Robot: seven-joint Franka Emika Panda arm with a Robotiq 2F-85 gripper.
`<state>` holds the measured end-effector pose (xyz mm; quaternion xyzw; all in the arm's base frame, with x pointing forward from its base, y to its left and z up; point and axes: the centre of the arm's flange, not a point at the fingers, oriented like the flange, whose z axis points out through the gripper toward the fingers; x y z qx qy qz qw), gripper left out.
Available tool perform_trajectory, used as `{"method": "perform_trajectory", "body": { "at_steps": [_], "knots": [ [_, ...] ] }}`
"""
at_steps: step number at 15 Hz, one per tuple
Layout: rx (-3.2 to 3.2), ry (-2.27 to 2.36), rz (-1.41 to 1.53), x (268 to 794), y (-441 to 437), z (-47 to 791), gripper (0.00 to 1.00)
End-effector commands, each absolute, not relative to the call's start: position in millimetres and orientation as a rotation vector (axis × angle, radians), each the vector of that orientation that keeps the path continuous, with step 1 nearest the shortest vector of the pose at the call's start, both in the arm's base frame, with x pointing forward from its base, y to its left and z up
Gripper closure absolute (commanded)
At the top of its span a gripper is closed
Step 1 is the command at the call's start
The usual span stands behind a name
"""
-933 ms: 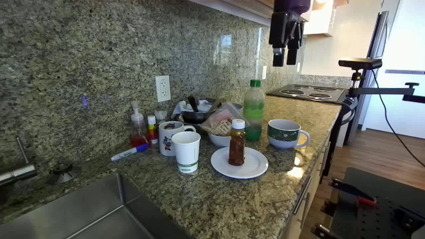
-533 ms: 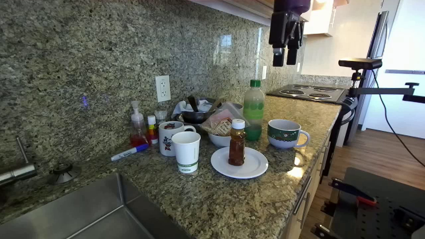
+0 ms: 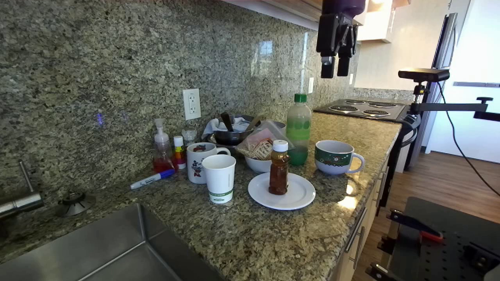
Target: Pour the contents in the cup into the mug cup
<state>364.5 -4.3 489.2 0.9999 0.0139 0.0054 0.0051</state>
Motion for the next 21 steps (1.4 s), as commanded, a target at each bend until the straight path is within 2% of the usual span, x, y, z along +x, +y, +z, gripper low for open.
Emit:
{"method": "perform_trajectory", "body": {
  "at_steps": [1, 8, 15, 21],
  "knots": [
    [3.135, 0.046, 0.008, 365.9, -3.2, 485.3, 0.00],
    [3.168, 0.150, -0.062, 400.2, 30.9, 411.9, 0.00],
    [3.241, 0.255, 0.055, 462.9, 86.8, 339.5, 0.00],
    [3.276, 0.328, 0.087, 494.0, 120.5, 304.0, 0.00]
  ]
}}
